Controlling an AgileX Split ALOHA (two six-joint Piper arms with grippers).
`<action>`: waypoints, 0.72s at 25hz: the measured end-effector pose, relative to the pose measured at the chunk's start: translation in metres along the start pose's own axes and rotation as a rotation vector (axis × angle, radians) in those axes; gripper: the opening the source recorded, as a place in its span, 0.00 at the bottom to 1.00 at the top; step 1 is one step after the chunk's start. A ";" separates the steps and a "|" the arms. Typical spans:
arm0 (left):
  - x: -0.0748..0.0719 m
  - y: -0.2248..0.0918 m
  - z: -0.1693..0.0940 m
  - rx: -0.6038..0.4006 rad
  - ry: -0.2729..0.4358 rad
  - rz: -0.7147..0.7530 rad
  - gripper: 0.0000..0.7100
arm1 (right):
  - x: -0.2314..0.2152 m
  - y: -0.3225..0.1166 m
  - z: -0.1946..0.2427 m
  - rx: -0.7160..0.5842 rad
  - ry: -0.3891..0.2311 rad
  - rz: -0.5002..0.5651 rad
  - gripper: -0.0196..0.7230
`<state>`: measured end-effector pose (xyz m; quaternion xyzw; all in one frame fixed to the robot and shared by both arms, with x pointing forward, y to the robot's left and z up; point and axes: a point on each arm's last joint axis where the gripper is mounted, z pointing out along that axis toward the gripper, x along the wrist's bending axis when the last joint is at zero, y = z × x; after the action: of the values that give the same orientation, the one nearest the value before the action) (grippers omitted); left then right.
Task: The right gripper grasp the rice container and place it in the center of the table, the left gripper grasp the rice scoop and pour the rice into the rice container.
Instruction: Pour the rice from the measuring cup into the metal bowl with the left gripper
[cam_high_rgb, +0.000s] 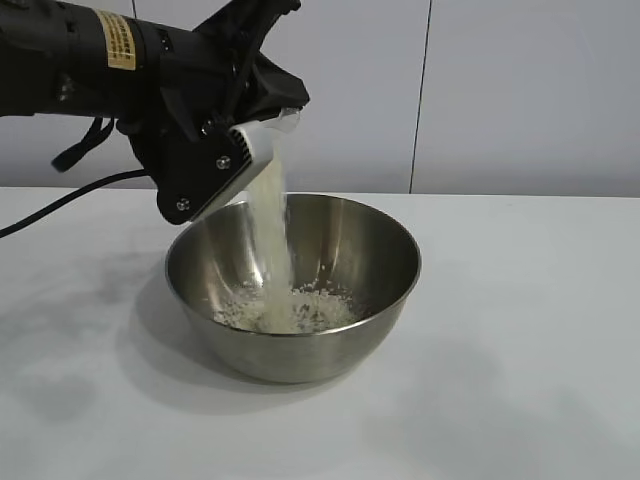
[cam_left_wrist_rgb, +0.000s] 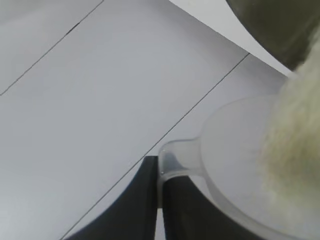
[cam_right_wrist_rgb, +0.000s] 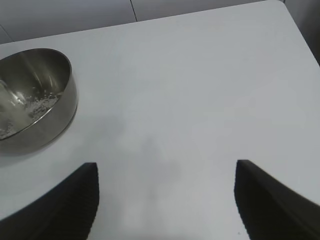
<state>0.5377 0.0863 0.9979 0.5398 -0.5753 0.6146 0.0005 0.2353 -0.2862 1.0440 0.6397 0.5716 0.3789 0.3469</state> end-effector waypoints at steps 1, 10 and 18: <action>0.000 0.000 0.000 0.000 -0.001 0.015 0.02 | 0.000 0.000 0.000 0.000 0.000 0.000 0.72; 0.000 0.001 0.000 -0.007 0.003 0.167 0.02 | 0.000 0.000 0.000 0.000 0.000 0.000 0.72; -0.004 0.003 0.000 -0.037 -0.043 0.095 0.02 | 0.000 0.000 0.000 0.000 0.000 0.000 0.72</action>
<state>0.5373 0.0879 0.9930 0.5249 -0.6113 0.5914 -0.0311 0.2353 -0.2862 1.0440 0.6397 0.5716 0.3789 0.3469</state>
